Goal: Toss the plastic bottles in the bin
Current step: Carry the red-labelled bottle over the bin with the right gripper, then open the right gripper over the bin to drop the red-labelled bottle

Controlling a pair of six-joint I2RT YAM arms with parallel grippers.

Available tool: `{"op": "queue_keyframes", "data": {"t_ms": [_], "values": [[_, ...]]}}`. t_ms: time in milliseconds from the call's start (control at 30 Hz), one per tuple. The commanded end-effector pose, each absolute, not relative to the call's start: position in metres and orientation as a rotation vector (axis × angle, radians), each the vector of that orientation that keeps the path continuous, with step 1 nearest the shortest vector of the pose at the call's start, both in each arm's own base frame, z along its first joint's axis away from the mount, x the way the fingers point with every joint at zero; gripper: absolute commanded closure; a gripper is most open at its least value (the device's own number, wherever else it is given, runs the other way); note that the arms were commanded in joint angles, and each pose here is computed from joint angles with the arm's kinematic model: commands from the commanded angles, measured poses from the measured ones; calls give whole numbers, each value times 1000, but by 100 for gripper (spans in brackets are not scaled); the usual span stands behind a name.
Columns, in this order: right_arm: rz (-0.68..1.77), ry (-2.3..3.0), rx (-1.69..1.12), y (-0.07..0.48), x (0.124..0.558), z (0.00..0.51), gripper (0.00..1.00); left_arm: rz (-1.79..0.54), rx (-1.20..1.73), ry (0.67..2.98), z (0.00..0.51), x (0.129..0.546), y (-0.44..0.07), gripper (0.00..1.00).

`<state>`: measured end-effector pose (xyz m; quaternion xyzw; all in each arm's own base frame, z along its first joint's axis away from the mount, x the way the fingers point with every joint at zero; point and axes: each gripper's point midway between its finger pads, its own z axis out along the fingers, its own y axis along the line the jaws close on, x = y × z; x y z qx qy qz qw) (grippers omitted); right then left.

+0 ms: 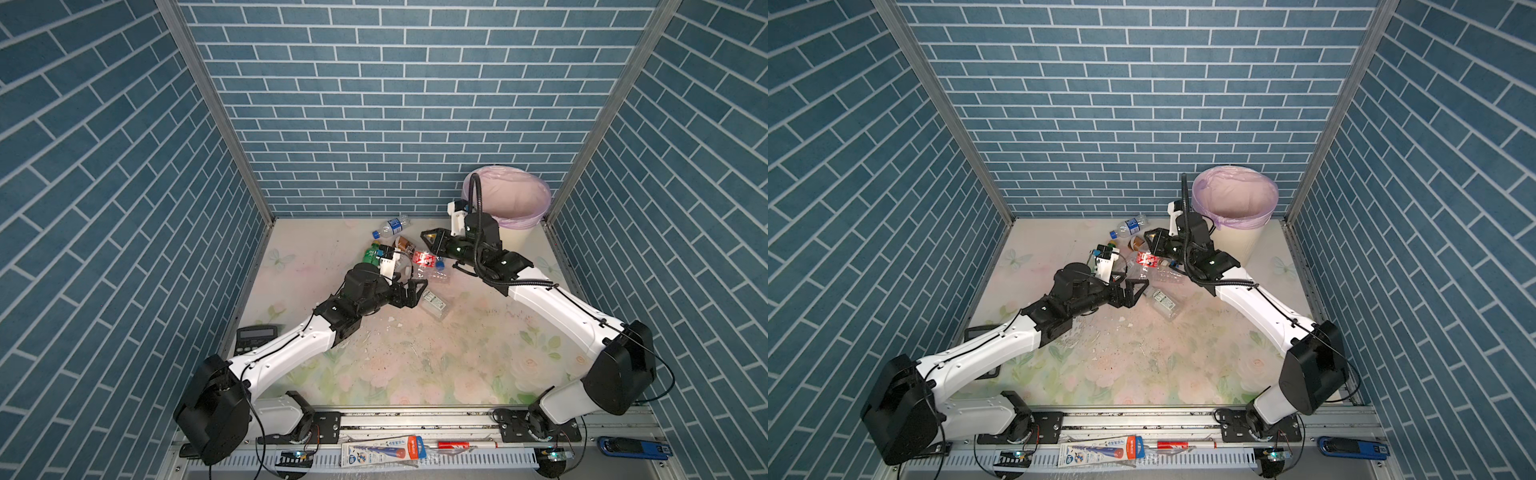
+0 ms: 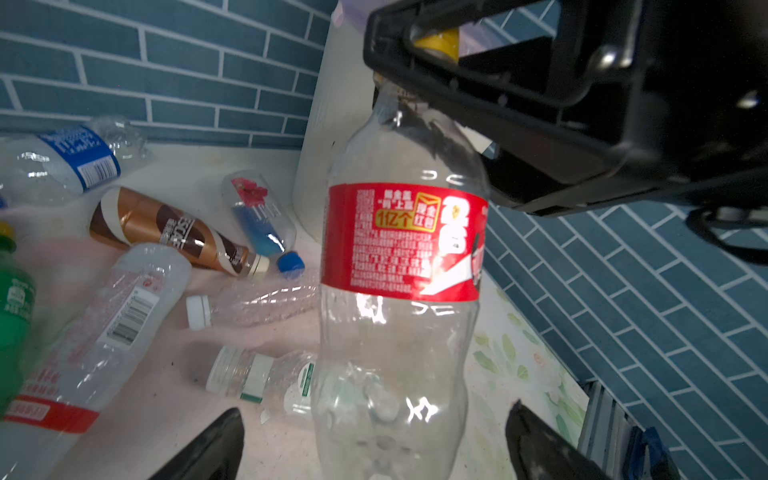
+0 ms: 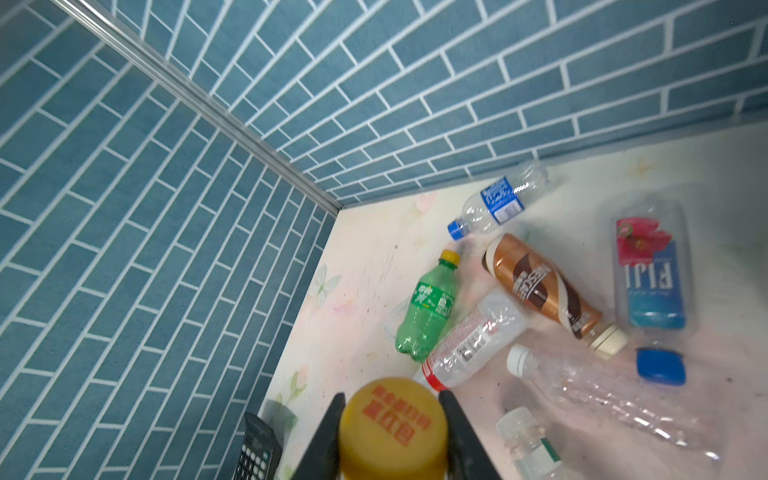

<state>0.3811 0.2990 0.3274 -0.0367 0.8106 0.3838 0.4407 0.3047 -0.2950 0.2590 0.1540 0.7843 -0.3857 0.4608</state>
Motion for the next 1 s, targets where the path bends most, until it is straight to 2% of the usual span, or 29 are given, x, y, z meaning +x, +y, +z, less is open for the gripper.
{"op": "queue_keyframes", "data": {"t_ms": [0,167,367,667,833,967], "values": [[875,1881,-98,265,382,398,99,-933,411,1874,298,307,-297,1],[813,1787,-16,214,389,449,99,-937,453,1827,339,316,-309,1],[585,1654,35,147,381,522,98,-919,531,1756,389,324,-321,1],[279,1363,97,71,341,638,98,-929,605,1645,437,332,-345,1],[195,1272,129,56,341,663,97,-927,647,1610,453,335,-352,1],[151,1351,135,60,389,637,97,-916,668,1601,453,337,-355,1]]}}
